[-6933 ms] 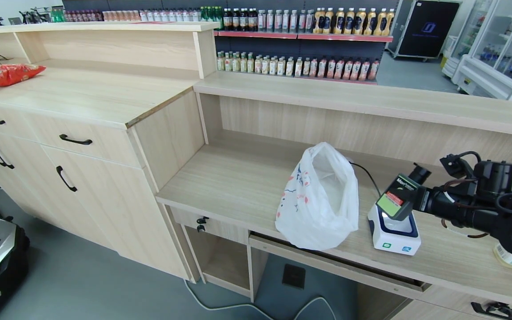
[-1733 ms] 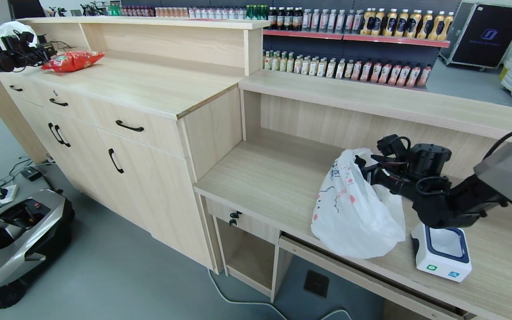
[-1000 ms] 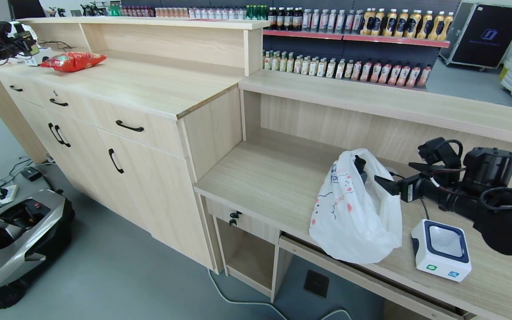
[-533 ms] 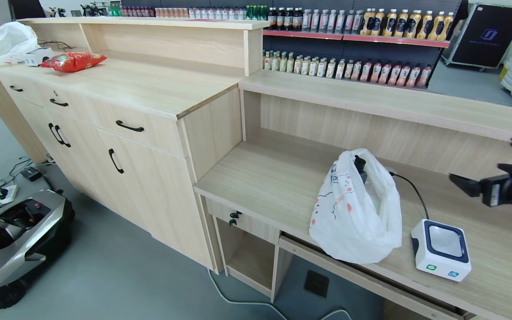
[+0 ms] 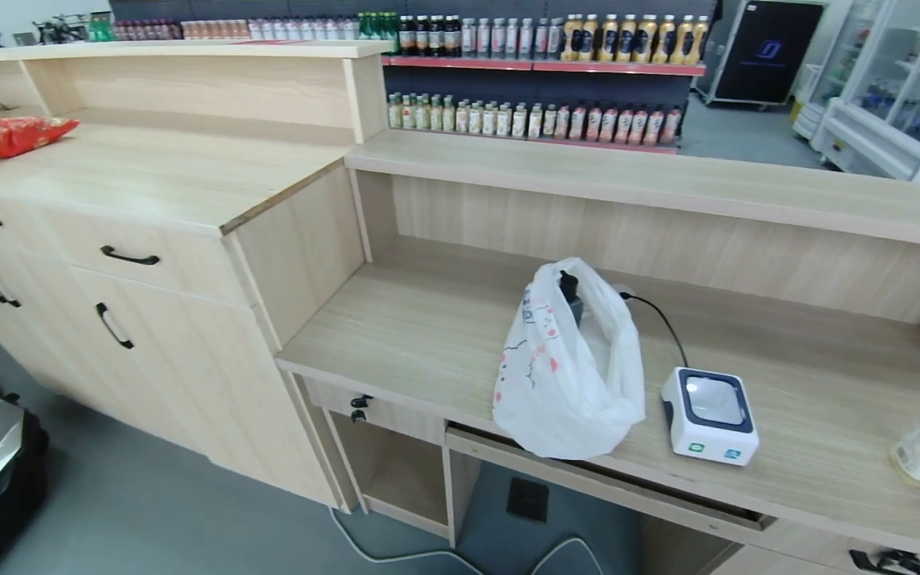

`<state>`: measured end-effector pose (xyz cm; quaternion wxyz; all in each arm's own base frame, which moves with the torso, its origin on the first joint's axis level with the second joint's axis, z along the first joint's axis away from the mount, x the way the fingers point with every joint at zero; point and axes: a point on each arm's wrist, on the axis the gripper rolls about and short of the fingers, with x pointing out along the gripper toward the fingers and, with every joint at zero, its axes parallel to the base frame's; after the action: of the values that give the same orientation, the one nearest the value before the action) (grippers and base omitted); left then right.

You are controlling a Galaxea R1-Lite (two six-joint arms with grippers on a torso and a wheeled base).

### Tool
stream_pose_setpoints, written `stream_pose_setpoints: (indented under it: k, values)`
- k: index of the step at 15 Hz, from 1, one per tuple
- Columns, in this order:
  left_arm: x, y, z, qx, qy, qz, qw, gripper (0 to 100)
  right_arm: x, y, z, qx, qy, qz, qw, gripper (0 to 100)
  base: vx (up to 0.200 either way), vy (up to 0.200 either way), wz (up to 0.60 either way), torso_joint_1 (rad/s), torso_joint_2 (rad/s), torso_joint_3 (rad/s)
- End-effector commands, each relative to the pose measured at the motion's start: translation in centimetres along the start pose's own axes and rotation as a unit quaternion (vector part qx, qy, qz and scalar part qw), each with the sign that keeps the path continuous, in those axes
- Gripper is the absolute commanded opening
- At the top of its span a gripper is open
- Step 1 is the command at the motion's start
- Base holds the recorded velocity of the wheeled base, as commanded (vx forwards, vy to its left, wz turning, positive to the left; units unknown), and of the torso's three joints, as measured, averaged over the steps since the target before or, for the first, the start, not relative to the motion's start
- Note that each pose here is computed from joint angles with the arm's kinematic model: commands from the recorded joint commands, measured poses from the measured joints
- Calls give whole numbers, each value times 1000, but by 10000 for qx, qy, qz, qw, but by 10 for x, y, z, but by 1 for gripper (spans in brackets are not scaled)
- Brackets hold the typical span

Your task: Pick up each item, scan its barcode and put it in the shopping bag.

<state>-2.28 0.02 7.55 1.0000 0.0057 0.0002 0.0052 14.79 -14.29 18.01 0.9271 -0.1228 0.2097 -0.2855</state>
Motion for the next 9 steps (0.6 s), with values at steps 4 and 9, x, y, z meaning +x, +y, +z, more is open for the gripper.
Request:
stream_pose_setpoints:
  k: [4, 9]
  values:
    - [0, 0, 0, 4, -2, 2, 10000, 0, 28, -4, -11, 798, 33, 380, 9961, 100, 0, 0, -300, 0, 1, 4]
    - [0, 0, 0, 4, -2, 2, 10000, 0, 88, 14, -31, 825, -300, 1783, 9800, 100, 0, 0, 0, 0, 0, 0]
